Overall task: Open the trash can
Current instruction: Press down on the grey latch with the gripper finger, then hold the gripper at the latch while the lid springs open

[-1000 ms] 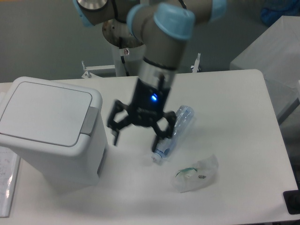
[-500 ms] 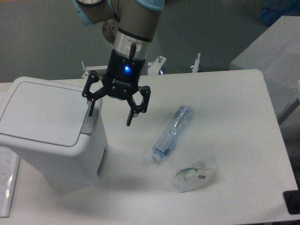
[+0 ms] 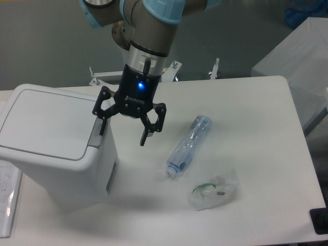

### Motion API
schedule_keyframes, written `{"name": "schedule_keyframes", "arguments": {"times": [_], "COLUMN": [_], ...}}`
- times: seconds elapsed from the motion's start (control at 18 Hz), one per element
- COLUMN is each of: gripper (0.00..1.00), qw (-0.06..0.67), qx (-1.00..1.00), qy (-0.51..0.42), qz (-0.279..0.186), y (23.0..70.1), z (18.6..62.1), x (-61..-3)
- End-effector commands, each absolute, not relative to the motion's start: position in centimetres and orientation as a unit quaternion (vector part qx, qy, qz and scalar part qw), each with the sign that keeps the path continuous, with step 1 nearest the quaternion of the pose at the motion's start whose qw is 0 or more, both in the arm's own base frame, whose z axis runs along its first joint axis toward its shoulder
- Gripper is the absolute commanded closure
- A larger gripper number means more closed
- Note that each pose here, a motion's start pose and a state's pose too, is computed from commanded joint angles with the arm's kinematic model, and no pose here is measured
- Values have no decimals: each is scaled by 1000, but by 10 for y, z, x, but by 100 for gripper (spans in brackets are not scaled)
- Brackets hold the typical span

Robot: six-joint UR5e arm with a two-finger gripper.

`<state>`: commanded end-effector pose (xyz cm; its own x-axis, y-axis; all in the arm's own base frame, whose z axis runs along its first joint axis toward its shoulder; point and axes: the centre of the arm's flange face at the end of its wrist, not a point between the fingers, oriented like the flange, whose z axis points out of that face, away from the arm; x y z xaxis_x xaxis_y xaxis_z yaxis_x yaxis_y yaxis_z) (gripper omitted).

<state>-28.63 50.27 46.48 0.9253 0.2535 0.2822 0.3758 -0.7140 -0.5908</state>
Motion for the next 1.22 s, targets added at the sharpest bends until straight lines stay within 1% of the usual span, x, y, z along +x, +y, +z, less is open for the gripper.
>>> {"name": "schedule_keyframes", "arguments": {"times": [0.94, 1.22], "gripper": [0, 0], "qw": [331, 337], "qx": [-923, -922], "qy": [-169, -167], "qz": [-96, -92], "y": [508, 508], "z": [456, 465], "x": [-284, -283]}}
